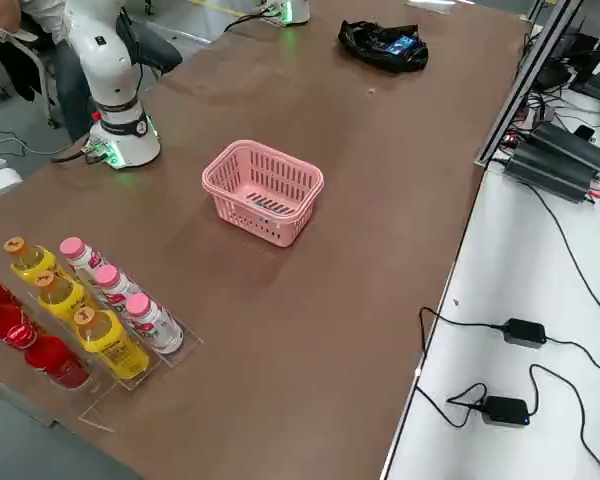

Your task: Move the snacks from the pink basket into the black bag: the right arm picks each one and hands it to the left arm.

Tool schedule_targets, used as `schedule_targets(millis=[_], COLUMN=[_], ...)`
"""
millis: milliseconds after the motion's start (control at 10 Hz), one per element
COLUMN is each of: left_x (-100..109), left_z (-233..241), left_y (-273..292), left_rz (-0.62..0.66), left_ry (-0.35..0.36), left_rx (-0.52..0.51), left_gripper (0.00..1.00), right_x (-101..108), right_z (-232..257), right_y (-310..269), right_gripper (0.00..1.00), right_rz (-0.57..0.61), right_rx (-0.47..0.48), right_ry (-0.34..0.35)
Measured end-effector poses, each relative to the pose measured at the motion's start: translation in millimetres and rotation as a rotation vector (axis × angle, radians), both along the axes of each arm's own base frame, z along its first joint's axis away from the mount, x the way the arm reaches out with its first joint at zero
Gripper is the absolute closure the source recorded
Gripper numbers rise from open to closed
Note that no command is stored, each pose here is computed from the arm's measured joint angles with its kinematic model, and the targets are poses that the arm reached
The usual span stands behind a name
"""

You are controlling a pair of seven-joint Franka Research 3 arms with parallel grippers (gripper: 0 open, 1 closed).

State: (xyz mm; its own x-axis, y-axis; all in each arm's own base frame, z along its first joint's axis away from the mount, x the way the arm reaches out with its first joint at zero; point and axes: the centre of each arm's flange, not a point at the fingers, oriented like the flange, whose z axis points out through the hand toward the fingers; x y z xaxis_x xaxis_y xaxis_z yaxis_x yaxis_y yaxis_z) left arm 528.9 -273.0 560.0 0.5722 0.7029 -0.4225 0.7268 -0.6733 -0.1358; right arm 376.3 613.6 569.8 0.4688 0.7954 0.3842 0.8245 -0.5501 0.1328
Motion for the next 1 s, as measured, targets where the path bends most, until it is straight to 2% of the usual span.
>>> schedule_targets(millis=[100,300,500,600,700,1000], left_x=[0.0,-0.2,1.2,1.5,1.6,1.7], left_z=[-0.1,0.5,1.0,1.2,1.3,1.2], left_y=[0.6,0.2,3.2,3.4,3.6,3.7], left_rz=[-0.002,0.001,0.010,0.011,0.011,0.012], left_ry=[0.002,0.009,0.018,0.017,0.017,0.017], left_rx=[-0.001,-0.014,-0.027,-0.029,-0.029,-0.029], left_gripper=[0.02,0.16,0.49,0.59,0.62,0.62], right_x=[-0.2,-2.3,-2.8,-4.0,-4.4,-4.4], right_z=[-0.3,-0.7,-1.0,-1.2,-1.3,-1.3], right_y=[0.2,1.7,2.0,2.8,3.1,3.1], right_gripper=[0.77,0.77,0.77,0.77,0.77,0.77], right_rz=[-0.004,-0.005,-0.007,-0.006,-0.007,-0.007], right_rx=[0.001,0.002,0.002,0.002,0.003,0.003], right_ry=[0.001,0.003,0.004,0.005,0.005,0.005])
